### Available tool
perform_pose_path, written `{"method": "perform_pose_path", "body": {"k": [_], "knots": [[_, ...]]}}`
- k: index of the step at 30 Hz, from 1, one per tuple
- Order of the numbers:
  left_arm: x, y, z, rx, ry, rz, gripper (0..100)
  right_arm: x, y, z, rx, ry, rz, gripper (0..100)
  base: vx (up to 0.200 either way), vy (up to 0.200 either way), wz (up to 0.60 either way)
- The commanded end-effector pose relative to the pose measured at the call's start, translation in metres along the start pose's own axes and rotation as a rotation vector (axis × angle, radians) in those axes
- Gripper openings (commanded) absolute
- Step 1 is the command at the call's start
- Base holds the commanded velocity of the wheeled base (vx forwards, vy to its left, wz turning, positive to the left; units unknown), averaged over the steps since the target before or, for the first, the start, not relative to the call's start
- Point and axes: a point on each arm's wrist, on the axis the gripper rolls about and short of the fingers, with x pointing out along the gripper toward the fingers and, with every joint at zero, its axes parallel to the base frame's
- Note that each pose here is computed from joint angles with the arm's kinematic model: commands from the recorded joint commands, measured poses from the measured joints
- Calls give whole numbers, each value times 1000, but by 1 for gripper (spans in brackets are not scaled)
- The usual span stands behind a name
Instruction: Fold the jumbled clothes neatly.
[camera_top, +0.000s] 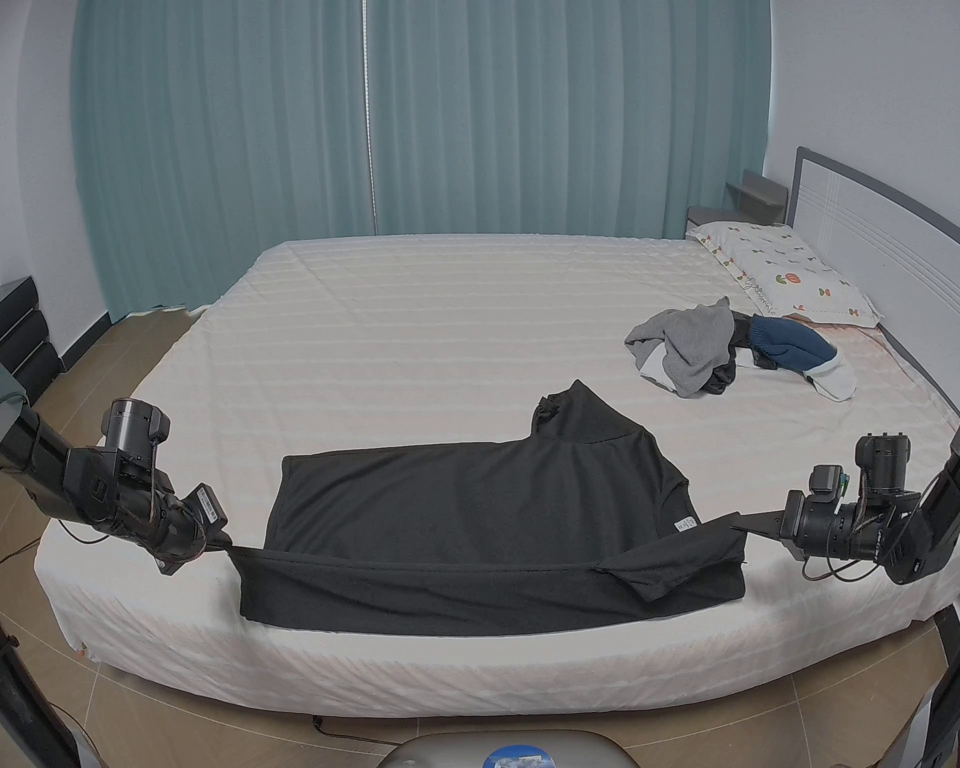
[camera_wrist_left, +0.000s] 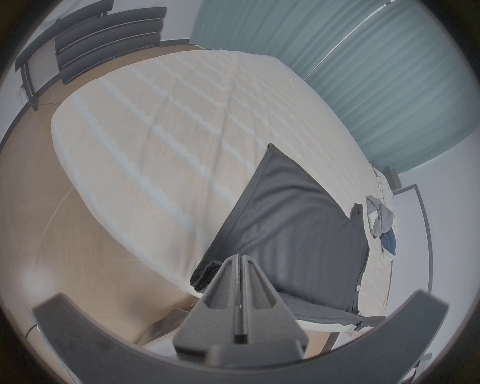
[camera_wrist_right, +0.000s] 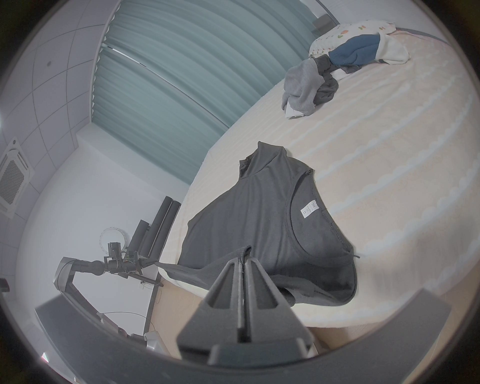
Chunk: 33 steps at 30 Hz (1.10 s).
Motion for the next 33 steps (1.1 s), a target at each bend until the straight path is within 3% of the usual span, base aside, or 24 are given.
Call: {"method": "perform_pose_path", "body": {"k": [1, 17, 33], "knots": [[-15, 4, -9, 16, -8, -5, 0, -17, 13, -6, -18, -18, 9, 0, 0, 0, 0], [-23, 21, -39, 71, 91, 55, 0, -43, 27, -28, -14, -15, 2, 0, 0, 0, 0], [-4, 14, -20, 50, 103, 30, 0, -33, 10, -27, 33, 10, -28, 0, 0, 0, 0]]}}
